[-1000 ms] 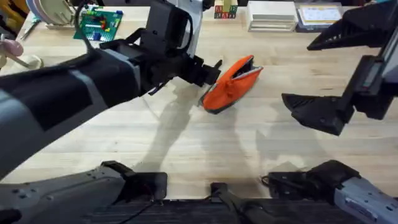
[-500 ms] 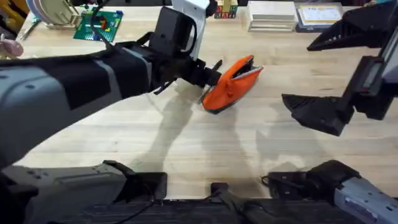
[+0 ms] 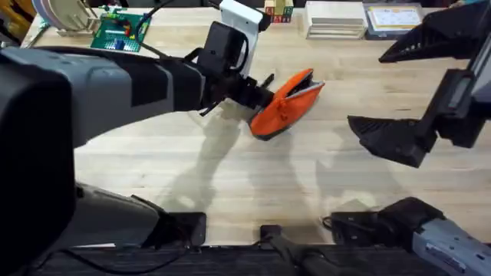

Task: Unzip the bag, pick up the pens from the table one at a time and place them inside, then zip the bag closed.

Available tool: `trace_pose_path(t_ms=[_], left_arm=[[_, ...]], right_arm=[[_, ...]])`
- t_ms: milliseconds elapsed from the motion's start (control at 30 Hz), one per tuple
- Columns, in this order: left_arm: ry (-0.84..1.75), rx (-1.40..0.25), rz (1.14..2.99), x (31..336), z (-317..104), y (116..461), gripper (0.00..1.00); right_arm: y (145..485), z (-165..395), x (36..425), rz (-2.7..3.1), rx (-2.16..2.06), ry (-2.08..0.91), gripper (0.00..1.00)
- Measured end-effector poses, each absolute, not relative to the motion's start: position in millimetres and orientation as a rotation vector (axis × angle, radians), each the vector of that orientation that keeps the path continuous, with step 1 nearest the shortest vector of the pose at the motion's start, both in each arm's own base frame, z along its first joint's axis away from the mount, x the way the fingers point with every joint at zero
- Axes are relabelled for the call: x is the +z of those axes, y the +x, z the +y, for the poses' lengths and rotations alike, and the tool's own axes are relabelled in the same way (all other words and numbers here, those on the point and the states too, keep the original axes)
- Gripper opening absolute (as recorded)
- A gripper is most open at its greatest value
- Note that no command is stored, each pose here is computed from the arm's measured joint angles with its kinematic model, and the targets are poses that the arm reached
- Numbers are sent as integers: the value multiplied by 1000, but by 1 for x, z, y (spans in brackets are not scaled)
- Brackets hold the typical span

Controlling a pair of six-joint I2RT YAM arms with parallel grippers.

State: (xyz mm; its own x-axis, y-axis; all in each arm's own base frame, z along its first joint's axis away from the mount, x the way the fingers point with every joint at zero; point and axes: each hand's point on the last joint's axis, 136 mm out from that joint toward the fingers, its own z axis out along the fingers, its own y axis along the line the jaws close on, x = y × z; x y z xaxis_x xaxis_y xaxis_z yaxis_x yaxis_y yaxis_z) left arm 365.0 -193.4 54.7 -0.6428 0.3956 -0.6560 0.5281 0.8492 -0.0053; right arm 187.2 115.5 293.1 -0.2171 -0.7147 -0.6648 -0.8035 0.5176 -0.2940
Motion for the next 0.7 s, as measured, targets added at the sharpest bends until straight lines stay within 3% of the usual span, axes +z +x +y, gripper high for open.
trace_pose_path(t_ms=[467,567,700], left_arm=[[671,-304,2387,37,-198,367,991],[674,-305,2390,37,-198,367,929],[682,-305,2403,36,-198,366,768]], right_arm=[[187,115,293,1976,144,-1239,995],[187,115,293,1976,144,-1239,995],[187,115,293,1976,144,-1239,995]])
